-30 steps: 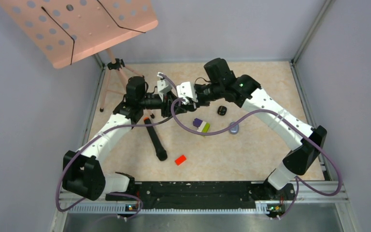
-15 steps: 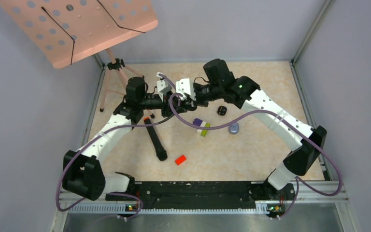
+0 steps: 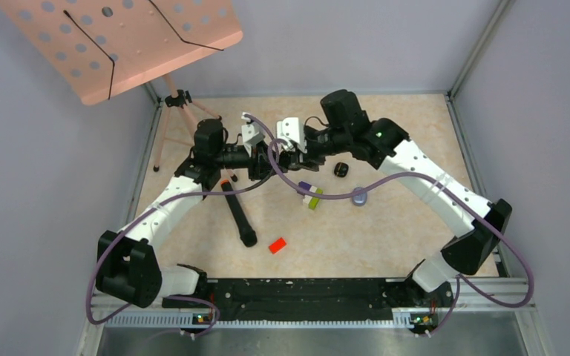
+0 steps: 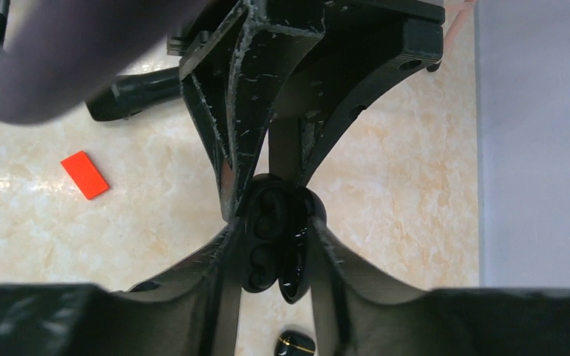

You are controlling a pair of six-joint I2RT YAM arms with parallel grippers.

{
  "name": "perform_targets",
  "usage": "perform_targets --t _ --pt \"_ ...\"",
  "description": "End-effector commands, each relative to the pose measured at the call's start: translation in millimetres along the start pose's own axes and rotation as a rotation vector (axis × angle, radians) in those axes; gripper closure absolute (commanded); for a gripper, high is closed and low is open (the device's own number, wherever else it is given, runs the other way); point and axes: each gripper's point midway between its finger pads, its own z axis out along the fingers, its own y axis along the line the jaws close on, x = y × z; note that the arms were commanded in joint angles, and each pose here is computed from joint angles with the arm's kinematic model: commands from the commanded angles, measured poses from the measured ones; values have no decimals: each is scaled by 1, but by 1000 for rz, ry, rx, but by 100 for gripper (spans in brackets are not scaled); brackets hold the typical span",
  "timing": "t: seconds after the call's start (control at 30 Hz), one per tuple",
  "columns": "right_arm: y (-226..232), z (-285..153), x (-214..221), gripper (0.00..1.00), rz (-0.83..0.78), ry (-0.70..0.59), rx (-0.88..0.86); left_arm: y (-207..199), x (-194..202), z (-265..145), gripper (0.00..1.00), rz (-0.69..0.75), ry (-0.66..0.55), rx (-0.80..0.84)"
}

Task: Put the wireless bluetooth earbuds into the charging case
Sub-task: Place the earbud in the charging case, then close the charging case.

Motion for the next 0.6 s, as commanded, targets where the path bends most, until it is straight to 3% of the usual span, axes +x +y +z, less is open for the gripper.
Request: perform_targets --t 0.0,0.07,0.27,0.57 --pt "-4 -52 -31 45 -2 -118 52 -3 -14 -1 100 77 -27 16" --pt "-5 -58 -19 41 16 -116 62 -3 -13 0 100 77 -27 20" --pt "-33 -55 8 40 189 -115 130 -4 -14 0 100 94 -23 40" --pt "-26 -31 13 40 292 -164 19 -5 -17 0 100 135 -13 54"
